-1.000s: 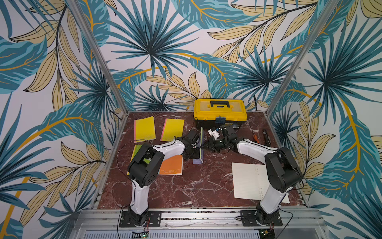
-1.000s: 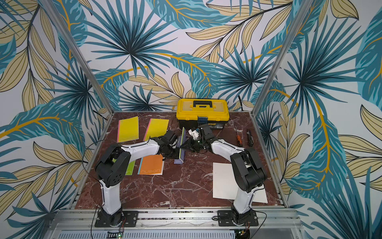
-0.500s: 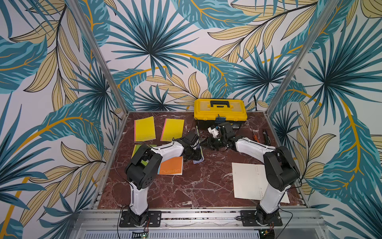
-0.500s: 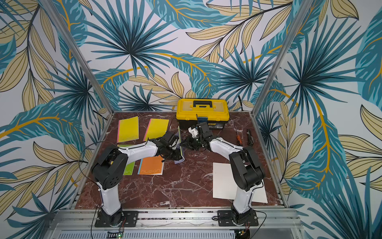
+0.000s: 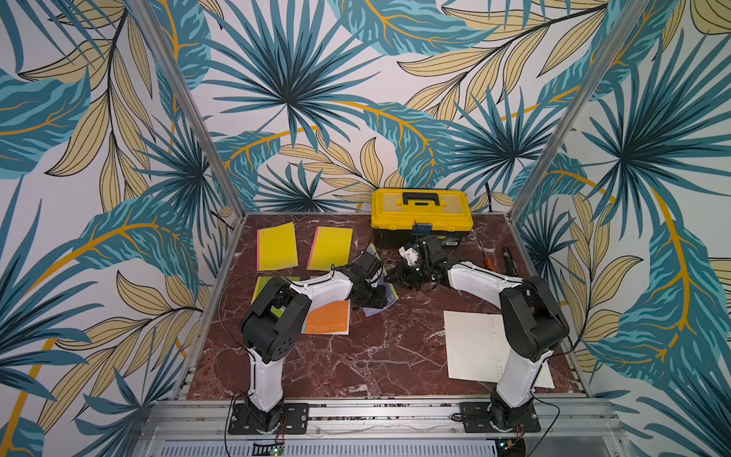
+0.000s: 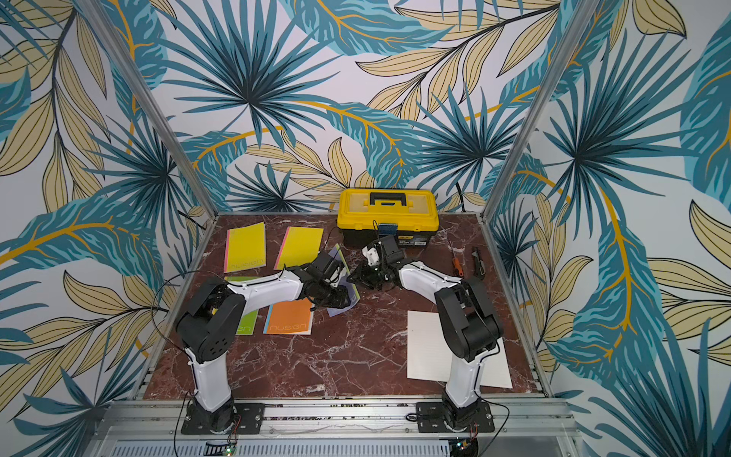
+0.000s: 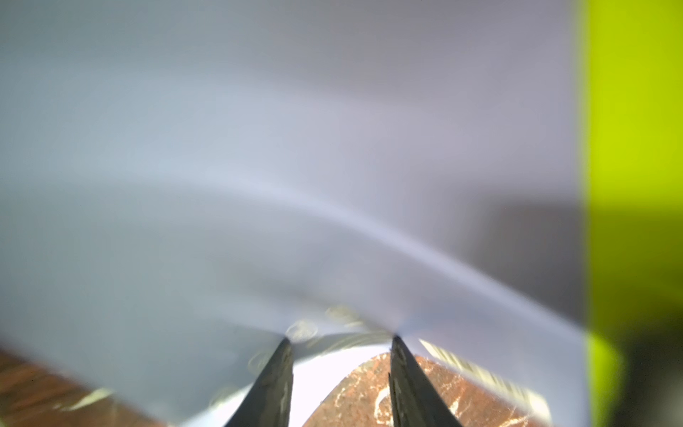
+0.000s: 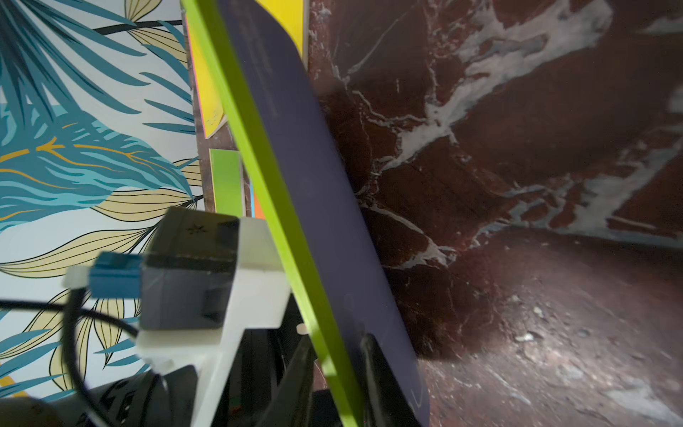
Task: Close the notebook
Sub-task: Pick up the notebook from the center of the board.
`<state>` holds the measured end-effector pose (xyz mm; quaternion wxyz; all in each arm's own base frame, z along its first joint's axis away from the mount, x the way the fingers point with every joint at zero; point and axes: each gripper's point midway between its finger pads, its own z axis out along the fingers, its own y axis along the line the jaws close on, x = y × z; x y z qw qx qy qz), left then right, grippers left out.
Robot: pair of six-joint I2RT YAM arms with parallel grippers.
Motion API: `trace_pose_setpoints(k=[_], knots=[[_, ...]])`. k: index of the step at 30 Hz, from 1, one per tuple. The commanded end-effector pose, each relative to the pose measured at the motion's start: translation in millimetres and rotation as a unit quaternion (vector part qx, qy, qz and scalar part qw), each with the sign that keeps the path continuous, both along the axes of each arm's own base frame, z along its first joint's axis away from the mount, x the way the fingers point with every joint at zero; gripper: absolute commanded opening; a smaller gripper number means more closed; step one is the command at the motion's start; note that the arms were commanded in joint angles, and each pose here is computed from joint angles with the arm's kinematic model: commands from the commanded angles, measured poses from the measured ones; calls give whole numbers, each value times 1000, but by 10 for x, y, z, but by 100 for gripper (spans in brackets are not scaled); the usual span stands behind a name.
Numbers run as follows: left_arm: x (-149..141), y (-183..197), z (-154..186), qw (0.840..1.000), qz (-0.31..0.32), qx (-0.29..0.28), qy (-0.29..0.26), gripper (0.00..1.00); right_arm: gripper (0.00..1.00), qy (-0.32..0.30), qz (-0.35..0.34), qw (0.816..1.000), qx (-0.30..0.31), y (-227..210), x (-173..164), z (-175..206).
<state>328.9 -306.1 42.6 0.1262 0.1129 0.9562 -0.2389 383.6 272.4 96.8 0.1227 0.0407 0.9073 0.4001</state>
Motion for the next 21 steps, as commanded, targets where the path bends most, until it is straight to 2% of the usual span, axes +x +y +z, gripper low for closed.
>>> trace_pose_setpoints(k=[1,5,9,13,21], knots=[[35,-222,255,998,-29,-45,-40,44,23,30,32,999,-16,91,-203,-114],[40,-227,259,998,-29,-46,-41,44,12,35,33,999,-22,76,-210,-167],[42,-214,298,998,-29,-44,-45,44,6,35,31,998,-46,14,-213,-209],[69,-146,391,998,-21,-30,-55,44,5,22,30,995,-93,-135,-227,-141],[173,128,822,995,10,3,-95,44,5,-27,20,980,-195,-515,-244,327]])
